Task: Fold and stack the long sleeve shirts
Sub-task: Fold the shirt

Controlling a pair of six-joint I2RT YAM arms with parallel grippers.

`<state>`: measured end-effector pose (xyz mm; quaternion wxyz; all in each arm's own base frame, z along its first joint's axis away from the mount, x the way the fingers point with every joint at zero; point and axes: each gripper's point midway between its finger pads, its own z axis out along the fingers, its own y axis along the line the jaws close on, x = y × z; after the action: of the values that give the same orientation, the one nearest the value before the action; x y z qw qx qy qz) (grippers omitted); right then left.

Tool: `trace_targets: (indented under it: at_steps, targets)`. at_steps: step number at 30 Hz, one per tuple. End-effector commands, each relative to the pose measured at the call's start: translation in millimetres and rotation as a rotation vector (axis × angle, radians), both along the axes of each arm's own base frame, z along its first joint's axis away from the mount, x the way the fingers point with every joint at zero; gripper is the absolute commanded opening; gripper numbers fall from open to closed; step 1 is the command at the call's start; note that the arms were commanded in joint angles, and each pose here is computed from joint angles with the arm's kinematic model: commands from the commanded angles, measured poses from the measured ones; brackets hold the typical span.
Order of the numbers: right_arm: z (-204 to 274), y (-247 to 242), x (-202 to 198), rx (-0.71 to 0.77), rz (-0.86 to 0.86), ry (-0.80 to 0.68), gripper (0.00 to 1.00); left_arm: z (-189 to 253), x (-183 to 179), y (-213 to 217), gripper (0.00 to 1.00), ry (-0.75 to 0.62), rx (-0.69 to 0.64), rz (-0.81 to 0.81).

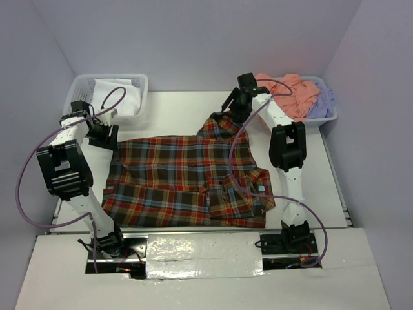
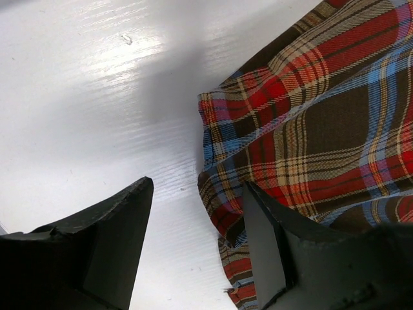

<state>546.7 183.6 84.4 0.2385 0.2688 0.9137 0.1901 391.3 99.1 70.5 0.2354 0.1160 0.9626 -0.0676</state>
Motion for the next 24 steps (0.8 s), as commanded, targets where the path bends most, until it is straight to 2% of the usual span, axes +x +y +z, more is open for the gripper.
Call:
trace_targets:
  at_steps: [1,9,16,21,23,24]
  targets:
    - [20,-3,33,0.004,-0.060,-0.106,0.78,3,2,-8,0.70,-0.011,-0.034,-0.014]
    - [52,-3,37,0.030,-0.055,-0.175,0.77,-1,-1,-7,0.70,0.001,-0.031,-0.012]
    - [12,-1,27,0.028,-0.059,-0.080,0.77,5,7,-6,0.70,-0.015,-0.033,-0.011]
    - [3,-2,37,0.023,-0.066,-0.100,0.77,6,9,-14,0.70,-0.025,-0.056,-0.035]
    - [-10,-1,42,0.011,-0.057,-0.090,0.74,4,9,-19,0.71,-0.025,-0.070,-0.048]
    - [-6,1,47,0.015,-0.052,-0.105,0.65,3,10,-23,0.71,-0.028,-0.080,-0.055]
